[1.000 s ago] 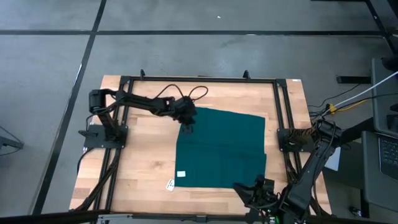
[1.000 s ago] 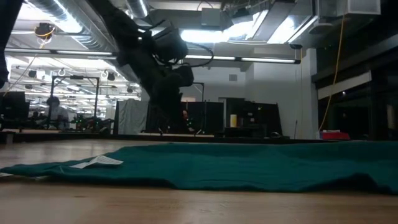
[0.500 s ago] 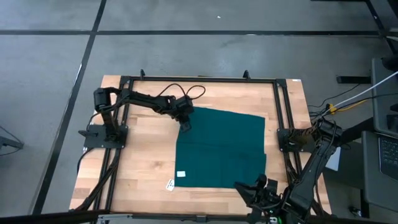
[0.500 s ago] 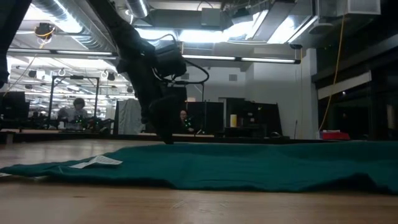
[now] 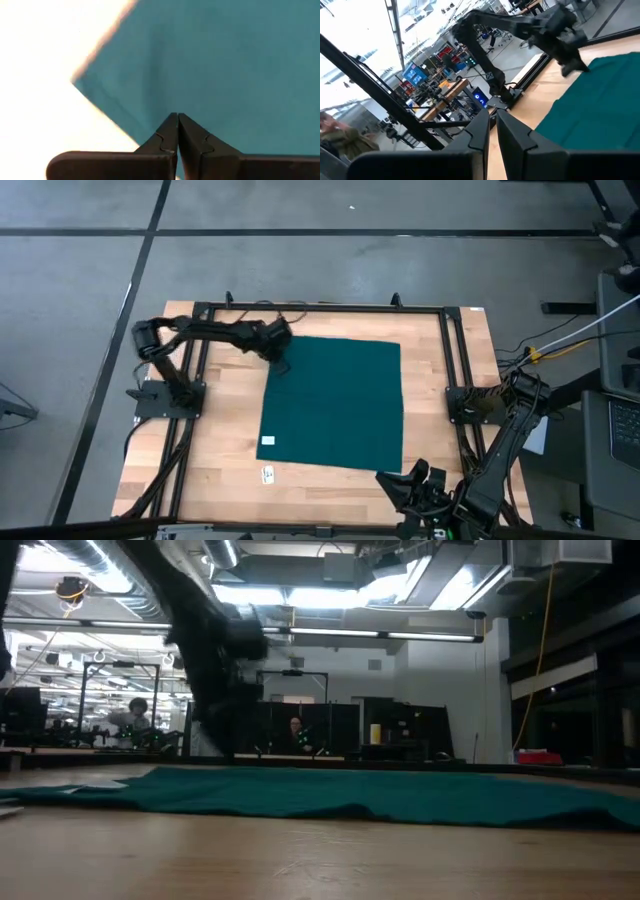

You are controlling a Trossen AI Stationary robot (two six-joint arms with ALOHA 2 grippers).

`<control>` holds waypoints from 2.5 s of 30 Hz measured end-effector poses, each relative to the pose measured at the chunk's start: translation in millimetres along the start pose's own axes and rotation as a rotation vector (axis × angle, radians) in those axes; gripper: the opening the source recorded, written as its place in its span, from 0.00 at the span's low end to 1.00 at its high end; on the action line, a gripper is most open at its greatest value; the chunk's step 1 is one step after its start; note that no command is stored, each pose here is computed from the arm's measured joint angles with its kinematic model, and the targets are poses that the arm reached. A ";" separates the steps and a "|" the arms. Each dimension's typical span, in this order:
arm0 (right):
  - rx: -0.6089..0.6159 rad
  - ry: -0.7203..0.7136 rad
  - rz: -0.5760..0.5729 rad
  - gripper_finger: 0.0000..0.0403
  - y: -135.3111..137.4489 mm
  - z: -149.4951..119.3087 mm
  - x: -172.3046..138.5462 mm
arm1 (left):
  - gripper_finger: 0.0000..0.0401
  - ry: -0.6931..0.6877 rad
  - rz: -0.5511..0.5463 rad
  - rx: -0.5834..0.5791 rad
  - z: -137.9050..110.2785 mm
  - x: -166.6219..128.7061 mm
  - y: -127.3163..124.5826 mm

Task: Fold microfiber towels
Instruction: Fold the green towel

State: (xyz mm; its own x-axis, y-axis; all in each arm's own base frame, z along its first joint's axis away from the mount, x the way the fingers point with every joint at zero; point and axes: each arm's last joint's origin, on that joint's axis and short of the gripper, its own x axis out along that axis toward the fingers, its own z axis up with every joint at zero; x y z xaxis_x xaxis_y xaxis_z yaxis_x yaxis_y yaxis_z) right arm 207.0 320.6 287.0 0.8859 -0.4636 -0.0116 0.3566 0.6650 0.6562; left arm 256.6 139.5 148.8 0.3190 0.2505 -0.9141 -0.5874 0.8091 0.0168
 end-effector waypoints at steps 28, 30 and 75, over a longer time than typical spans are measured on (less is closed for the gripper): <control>-0.906 0.974 -0.411 0.12 -112.1 11.8 -46.7 | 0.02 -0.048 0.087 0.873 -201.4 -138.9 -173.3; -0.872 0.963 -0.463 0.16 -130.0 4.5 -48.5 | 0.03 -0.030 0.113 0.810 -201.3 -132.8 -180.8; -0.668 1.129 -0.171 0.33 -171.2 -54.6 0.7 | 0.17 -0.138 -0.042 0.634 -187.4 -96.1 -242.1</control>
State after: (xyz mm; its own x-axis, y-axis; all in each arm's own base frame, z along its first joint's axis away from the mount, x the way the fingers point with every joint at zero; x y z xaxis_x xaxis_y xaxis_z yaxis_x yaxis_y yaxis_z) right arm 162.8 238.4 133.4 0.4574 -0.0470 -0.8880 0.2763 0.9567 0.0917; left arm 228.7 -180.1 156.6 0.4493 0.2437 -0.8595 -0.0332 0.9660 0.2566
